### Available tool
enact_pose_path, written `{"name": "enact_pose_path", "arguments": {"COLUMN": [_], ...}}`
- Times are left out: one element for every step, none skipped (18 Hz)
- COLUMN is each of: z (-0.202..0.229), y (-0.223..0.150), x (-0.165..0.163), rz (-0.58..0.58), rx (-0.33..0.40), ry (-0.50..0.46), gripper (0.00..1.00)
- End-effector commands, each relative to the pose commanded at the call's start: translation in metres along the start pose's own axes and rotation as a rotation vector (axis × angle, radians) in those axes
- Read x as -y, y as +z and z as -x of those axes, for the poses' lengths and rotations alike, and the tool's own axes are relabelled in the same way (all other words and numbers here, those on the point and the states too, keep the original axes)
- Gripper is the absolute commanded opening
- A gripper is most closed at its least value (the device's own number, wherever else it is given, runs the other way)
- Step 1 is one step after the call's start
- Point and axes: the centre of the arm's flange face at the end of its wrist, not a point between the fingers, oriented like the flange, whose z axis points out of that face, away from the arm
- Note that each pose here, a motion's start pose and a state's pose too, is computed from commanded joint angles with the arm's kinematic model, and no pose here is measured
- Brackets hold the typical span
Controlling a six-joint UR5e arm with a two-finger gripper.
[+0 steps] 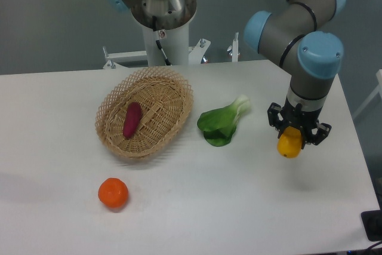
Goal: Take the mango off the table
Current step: 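Lift the held mango up and carry it back toward the start position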
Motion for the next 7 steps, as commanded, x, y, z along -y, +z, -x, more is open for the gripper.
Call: {"name": "enact_pose_path", "arguments": {"z": [0.0000,0.0002,-0.0003,-0.0009,-0.0003,-0.0008,-0.0009], "y": [0.0000,0.0010,0.0017,0.0007,0.0017,0.0017,0.0007], "x": [-0.0001,-0.0001,-0.0003,0.0006,-0.0003,0.0006,0.0006], "rz": [0.001,0.002,0.002,0.002,0.002,0.002,0.002], "rx": [0.000,-0.001,-0.002,-0.001,-0.002,-0.003,-0.001], "ry": [0.000,0.000,0.000,0.001,0.000,0.001,0.001], "gripper": [0.57,0.57,0.57,0.57,0.57,0.57,0.57]}}
